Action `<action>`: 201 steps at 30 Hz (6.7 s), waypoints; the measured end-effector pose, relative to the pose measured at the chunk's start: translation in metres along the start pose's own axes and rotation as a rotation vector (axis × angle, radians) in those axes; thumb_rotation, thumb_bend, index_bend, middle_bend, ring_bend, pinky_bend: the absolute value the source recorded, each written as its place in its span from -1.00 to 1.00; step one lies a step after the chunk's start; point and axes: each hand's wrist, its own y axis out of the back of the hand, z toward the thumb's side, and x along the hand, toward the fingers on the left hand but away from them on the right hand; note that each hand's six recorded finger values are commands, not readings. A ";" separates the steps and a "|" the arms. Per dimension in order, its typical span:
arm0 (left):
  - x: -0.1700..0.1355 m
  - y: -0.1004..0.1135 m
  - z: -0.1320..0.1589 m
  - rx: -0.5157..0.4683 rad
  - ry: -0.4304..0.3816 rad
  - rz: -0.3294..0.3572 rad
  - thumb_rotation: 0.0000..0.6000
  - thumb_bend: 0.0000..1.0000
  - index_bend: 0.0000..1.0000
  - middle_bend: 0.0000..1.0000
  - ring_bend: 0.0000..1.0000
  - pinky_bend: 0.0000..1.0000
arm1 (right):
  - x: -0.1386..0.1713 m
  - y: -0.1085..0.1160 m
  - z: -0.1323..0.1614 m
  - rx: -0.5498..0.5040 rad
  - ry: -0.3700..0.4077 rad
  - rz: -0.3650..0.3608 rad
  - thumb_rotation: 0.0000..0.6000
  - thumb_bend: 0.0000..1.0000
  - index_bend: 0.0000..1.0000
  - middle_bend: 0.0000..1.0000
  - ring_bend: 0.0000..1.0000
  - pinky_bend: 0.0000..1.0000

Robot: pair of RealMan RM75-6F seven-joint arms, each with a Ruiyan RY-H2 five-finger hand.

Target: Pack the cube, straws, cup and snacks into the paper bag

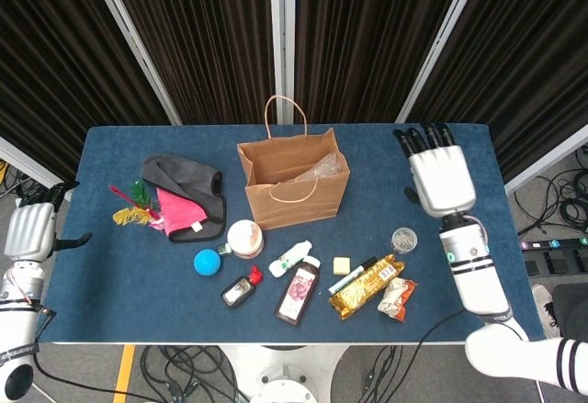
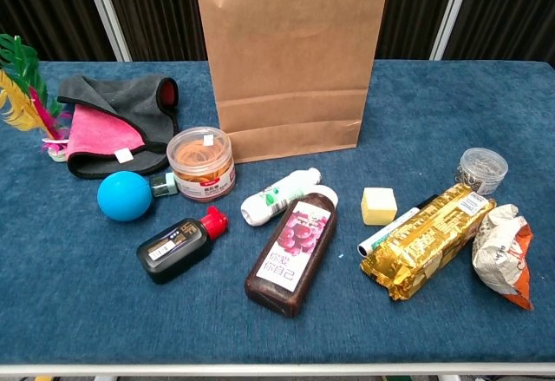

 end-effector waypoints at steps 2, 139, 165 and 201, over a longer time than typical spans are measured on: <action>0.000 -0.001 0.000 -0.002 -0.006 0.000 1.00 -0.91 -0.48 -0.34 -0.43 -0.33 | 0.017 -0.030 -0.022 -0.059 -0.054 0.097 1.00 -1.00 -0.63 -0.53 -0.74 -0.65; -0.003 -0.013 -0.003 -0.029 -0.010 0.007 1.00 -0.91 -0.47 -0.34 -0.43 -0.35 | 0.119 -0.099 -0.003 -0.253 0.153 0.176 1.00 -0.96 -0.43 -0.40 -0.68 -0.57; -0.009 -0.010 -0.015 -0.032 0.009 0.024 1.00 -0.91 -0.47 -0.34 -0.47 -0.41 | 0.157 -0.172 0.027 -0.143 0.237 0.385 1.00 -0.81 -0.21 -0.32 -0.55 -0.45; -0.011 -0.015 -0.024 -0.023 0.006 0.031 1.00 -0.91 -0.46 -0.34 -0.47 -0.42 | 0.161 -0.196 0.026 0.027 0.217 0.327 1.00 -0.62 0.35 0.06 -0.16 -0.10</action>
